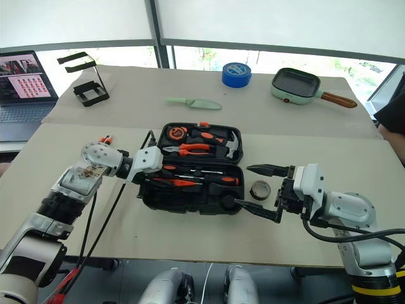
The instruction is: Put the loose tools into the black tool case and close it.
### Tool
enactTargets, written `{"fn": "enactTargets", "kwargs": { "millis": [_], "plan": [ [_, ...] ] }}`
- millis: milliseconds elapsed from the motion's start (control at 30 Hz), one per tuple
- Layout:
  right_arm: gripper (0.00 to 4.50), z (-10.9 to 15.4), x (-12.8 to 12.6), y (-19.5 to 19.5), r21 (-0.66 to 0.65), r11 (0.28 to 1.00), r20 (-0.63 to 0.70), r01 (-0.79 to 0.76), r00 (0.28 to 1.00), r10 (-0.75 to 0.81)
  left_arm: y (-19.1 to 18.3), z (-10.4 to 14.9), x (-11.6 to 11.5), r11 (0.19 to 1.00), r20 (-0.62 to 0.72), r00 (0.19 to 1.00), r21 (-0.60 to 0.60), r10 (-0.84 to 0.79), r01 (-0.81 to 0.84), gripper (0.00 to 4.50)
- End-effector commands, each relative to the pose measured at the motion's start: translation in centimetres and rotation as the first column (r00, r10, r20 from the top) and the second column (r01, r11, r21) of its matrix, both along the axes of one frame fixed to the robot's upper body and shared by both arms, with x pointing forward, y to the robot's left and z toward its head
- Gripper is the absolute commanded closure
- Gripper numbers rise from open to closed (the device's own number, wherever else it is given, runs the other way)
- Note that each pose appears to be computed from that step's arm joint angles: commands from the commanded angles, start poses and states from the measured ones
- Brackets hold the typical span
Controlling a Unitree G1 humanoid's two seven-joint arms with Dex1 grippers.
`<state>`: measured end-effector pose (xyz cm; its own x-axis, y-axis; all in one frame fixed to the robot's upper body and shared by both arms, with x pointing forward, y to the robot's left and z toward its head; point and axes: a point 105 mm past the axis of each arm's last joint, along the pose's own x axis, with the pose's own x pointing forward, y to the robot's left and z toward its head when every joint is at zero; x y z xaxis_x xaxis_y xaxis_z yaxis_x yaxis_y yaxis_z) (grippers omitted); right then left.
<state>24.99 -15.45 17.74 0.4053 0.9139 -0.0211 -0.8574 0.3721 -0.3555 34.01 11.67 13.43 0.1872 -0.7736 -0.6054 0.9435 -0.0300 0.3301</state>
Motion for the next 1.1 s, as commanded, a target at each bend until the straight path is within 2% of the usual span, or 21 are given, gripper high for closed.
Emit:
{"fn": "enactTargets", "kwargs": {
  "millis": [33,433,500,600,767,833,900,1033,1100],
  "plan": [
    [0.0,0.6,-0.3,0.5,-0.002,1.0,0.035,-0.01,0.999,0.011,0.0,0.2,0.0,0.999,0.034,0.999,0.045,-0.018,0.016,4.03],
    [0.0,0.6,0.6,0.7,-0.02,1.0,0.035,-0.014,0.999,0.015,-0.4,-1.4,0.0,0.988,0.038,0.998,0.149,-0.041,0.034,4.03],
    [0.0,0.6,0.6,0.7,-0.019,1.0,0.035,-0.013,0.999,0.014,-0.4,-1.6,-0.4,0.987,0.004,0.999,0.157,-0.045,0.044,4.03],
    [0.0,0.3,0.5,0.7,-0.019,1.0,0.026,-0.009,1.0,0.01,-0.7,-1.6,-0.6,0.986,0.009,0.998,0.153,-0.06,0.058,4.03],
    [0.0,0.0,0.6,1.0,-0.019,1.0,0.021,-0.009,1.0,0.009,-1.7,-0.3,-0.1,0.998,0.05,0.997,0.035,-0.053,0.052,4.03],
    [0.0,-0.3,0.3,1.2,-0.026,0.999,-0.004,-0.028,1.0,0.028,-2.0,1.1,-0.5,0.996,0.059,0.996,-0.051,-0.066,0.069,3.03],
    [0.0,-0.5,0.2,1.3,-0.024,0.999,-0.02,-0.034,0.999,0.034,-1.9,2.5,-0.6,0.99,0.083,0.994,-0.121,-0.066,0.076,2.49],
    [0.0,-0.9,-0.1,1.3,-0.027,0.998,-0.051,-0.057,0.997,0.056,-1.0,4.8,-0.1,0.976,0.191,0.981,-0.204,-0.03,0.07,0.96],
    [0.0,-1.0,-0.1,1.4,-0.023,0.998,-0.064,-0.065,0.996,0.064,-0.5,5.4,0.1,0.968,0.208,0.978,-0.242,-0.01,0.061,0.96]
  ]
}}
